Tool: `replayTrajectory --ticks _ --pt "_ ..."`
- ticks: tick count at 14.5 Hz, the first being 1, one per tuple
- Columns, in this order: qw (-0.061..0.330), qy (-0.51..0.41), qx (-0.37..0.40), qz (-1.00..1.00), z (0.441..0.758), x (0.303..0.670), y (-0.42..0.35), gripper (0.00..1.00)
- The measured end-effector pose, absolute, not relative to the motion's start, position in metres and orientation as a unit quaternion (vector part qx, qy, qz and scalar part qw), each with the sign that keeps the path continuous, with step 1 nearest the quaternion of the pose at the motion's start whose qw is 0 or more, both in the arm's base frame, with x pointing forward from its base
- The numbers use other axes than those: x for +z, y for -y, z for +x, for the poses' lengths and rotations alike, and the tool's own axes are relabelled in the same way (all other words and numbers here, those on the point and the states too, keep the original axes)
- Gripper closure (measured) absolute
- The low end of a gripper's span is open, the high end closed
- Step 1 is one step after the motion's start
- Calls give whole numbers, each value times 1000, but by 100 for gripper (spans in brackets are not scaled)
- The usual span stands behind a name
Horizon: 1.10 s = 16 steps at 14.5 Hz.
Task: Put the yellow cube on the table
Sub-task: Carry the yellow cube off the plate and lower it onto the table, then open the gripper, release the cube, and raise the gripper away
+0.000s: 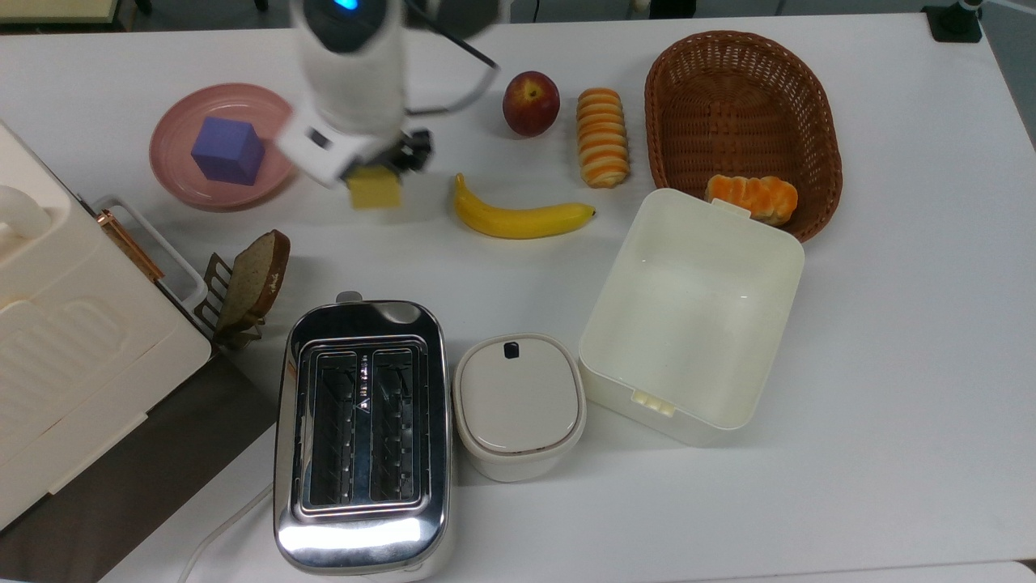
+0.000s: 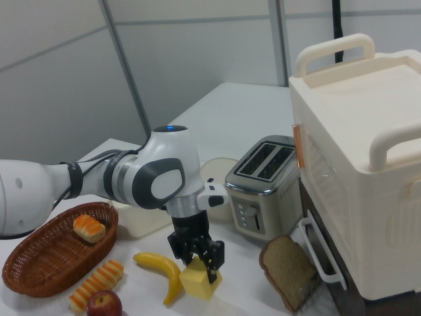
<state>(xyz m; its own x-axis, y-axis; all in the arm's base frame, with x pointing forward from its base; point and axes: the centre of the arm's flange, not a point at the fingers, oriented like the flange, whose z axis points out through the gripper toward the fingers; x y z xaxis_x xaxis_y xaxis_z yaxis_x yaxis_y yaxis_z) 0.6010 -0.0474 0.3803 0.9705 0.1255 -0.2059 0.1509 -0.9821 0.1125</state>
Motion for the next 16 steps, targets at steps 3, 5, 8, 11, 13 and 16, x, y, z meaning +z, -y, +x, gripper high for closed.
replayTrajectory --ticks 3,5,8,11,13,16 --pt "69 -43 -86 993 612 359 25 33" --pt "70 -37 -79 994 615 360 27 12" --pt "72 -40 -67 994 622 384 19 0" --pt "78 -41 -97 991 615 446 2 0" --pt "65 -35 -103 992 606 508 -11 0" --pt "24 -21 -69 997 598 564 -10 0"
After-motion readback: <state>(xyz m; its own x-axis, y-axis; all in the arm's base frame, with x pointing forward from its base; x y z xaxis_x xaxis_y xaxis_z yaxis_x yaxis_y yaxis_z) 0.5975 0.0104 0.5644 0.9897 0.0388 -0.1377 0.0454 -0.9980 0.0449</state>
